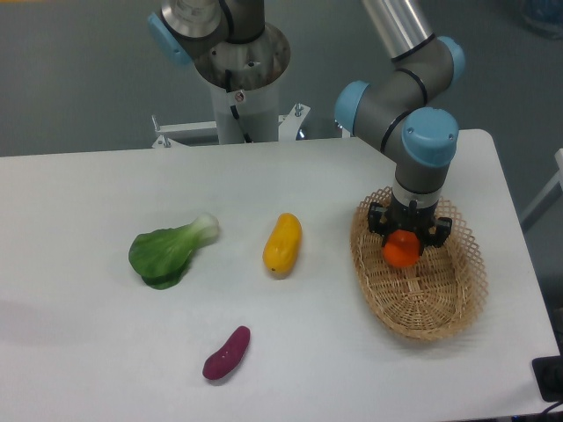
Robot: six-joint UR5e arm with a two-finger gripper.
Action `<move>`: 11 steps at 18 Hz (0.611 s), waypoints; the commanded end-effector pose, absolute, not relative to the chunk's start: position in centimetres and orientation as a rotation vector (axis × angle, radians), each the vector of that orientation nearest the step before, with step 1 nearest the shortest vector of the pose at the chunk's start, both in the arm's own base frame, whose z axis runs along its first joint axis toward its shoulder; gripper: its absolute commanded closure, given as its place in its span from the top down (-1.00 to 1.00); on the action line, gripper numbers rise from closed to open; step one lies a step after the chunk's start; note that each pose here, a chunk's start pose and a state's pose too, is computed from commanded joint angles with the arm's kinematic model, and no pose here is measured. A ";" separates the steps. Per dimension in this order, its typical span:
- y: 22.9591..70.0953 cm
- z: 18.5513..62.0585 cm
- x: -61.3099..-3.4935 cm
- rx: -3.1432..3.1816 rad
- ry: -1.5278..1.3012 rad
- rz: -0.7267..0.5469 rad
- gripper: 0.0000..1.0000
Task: Place the orange in the basket
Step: 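Lower the held orange into the wicker basket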
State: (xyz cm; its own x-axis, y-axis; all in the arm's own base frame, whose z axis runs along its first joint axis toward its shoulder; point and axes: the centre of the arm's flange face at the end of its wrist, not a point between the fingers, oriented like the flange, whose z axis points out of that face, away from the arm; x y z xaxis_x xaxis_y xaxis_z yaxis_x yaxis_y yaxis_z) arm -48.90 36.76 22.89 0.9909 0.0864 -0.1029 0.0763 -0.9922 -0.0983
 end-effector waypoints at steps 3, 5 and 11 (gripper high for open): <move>37.0 24.1 -49.6 -3.027 -0.121 0.201 1.00; 37.4 25.8 -50.4 -3.007 -0.119 0.247 1.00; 38.3 29.9 -51.9 -2.973 -0.055 0.341 1.00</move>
